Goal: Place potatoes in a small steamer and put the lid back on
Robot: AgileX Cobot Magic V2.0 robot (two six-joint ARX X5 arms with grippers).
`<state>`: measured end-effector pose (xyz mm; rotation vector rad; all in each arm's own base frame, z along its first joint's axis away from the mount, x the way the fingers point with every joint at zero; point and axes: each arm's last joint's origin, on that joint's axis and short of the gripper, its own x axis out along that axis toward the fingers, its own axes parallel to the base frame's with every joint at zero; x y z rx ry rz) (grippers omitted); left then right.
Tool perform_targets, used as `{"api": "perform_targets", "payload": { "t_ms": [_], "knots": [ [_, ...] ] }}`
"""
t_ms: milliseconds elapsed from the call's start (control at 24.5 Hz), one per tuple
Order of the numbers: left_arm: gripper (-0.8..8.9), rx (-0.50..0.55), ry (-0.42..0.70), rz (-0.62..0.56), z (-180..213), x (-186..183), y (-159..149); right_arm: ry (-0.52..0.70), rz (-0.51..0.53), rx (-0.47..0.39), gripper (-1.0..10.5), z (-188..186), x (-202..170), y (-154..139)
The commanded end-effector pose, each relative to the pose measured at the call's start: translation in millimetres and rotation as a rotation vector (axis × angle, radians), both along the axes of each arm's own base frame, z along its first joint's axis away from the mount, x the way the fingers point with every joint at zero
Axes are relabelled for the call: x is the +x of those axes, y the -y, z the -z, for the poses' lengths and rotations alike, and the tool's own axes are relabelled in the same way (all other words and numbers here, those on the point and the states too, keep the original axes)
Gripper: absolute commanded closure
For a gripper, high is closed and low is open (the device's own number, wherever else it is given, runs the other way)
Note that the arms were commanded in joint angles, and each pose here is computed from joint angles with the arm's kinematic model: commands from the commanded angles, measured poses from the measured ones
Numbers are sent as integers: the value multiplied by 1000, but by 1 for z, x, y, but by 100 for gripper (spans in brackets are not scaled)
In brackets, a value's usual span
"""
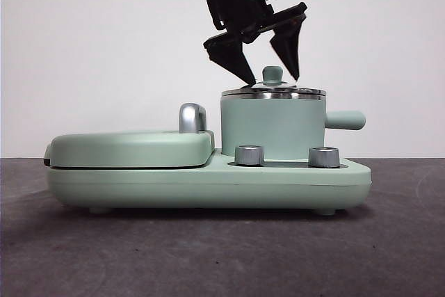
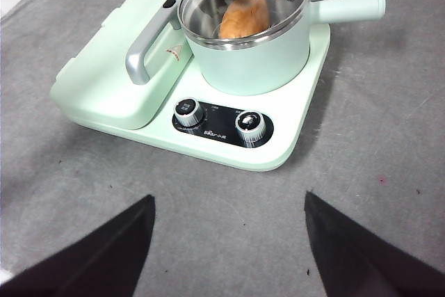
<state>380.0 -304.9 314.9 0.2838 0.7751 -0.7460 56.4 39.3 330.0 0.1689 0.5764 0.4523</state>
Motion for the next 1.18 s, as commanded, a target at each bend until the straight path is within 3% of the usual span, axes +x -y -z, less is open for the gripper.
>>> {"api": "perform_targets", "payload": {
  "t_ms": [41,286,449,653,979,1183],
  "knots": [
    [236,-41,-7,-33,-5,1,3,5,-7,11,609,-3,0,-1],
    [221,-34,-10,-40,-72,-42,-37,5,-7,11,609,-3,0,-1],
    [225,4,-62,-52,-120,-94,-81,5,-9,13,609,-3,0,-1],
    [263,-57,-13,-68,-172,-162,-134,-3,-37,25,609,-3,0,-2],
    [263,-64,-42,-94,-154,-221,-179,-19,-101,56,609,-3,-1,-4],
    [263,-166,1,-128,-115,-253,-203,-8,-149,45,609,-4,-2,-5]
  ]
}}
